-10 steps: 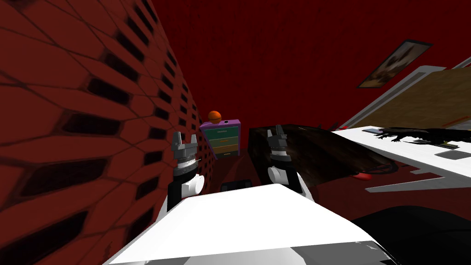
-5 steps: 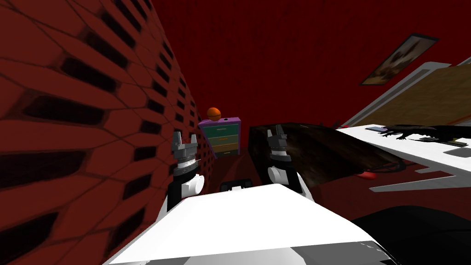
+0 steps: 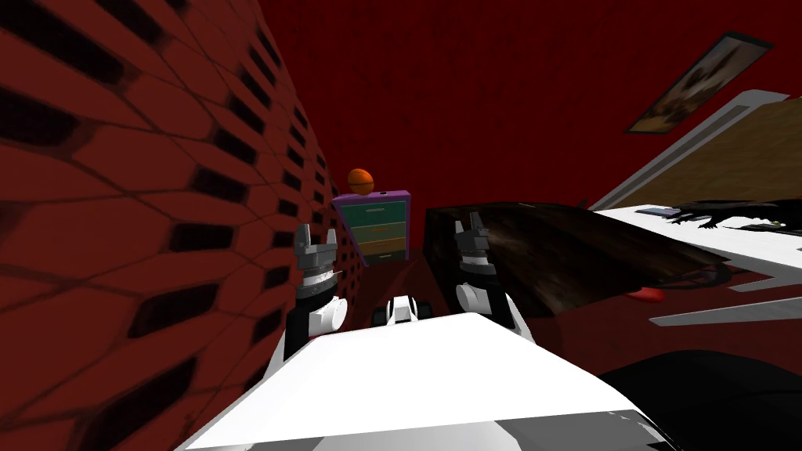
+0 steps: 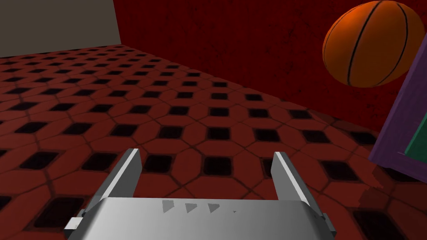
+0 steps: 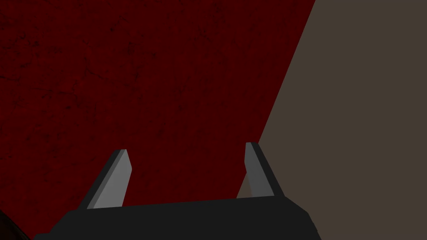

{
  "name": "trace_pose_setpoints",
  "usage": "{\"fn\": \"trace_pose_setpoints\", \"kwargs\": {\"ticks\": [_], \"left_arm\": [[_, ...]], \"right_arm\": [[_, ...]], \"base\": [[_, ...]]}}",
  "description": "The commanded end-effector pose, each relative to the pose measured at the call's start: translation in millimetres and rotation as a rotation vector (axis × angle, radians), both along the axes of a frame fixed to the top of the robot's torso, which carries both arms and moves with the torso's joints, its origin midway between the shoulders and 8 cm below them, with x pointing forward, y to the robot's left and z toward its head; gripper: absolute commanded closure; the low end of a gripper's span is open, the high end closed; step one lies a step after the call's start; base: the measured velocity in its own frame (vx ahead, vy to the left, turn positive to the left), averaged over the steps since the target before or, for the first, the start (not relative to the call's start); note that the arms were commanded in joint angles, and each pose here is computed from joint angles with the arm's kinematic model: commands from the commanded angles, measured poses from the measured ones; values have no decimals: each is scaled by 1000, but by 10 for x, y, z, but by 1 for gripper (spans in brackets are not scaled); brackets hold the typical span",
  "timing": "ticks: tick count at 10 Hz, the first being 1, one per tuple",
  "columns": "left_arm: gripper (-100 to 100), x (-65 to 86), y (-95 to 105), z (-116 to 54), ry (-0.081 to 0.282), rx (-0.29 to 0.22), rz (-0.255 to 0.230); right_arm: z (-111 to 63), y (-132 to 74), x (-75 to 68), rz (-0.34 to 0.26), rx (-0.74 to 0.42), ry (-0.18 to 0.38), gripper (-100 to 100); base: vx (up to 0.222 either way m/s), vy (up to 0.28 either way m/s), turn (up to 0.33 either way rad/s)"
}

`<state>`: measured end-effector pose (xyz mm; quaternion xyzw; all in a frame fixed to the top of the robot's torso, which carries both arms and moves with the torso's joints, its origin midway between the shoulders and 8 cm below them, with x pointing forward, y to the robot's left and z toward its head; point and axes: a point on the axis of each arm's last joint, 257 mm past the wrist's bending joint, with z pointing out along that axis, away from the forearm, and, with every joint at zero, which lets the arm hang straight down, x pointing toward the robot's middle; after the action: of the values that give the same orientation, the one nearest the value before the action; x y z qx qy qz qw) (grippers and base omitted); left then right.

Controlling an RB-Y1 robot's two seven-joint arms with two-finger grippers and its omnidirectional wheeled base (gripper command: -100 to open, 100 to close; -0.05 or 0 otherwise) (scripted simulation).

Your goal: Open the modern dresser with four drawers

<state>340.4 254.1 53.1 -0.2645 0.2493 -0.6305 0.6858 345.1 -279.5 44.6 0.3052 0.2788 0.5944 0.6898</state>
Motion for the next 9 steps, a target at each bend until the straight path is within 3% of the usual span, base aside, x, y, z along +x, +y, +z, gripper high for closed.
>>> {"fn": "trace_pose_setpoints", "kwargs": {"ticks": [1,9], "left_arm": [[-100,131,-52,-105,57,53,-22],[-100,540,-26,-449,221,85,-22]], "right_arm": [[-1,0,0,0,0,0,0],[-1,0,0,0,0,0,0]], "base": [[97,3,2],[112,4,0]]}}
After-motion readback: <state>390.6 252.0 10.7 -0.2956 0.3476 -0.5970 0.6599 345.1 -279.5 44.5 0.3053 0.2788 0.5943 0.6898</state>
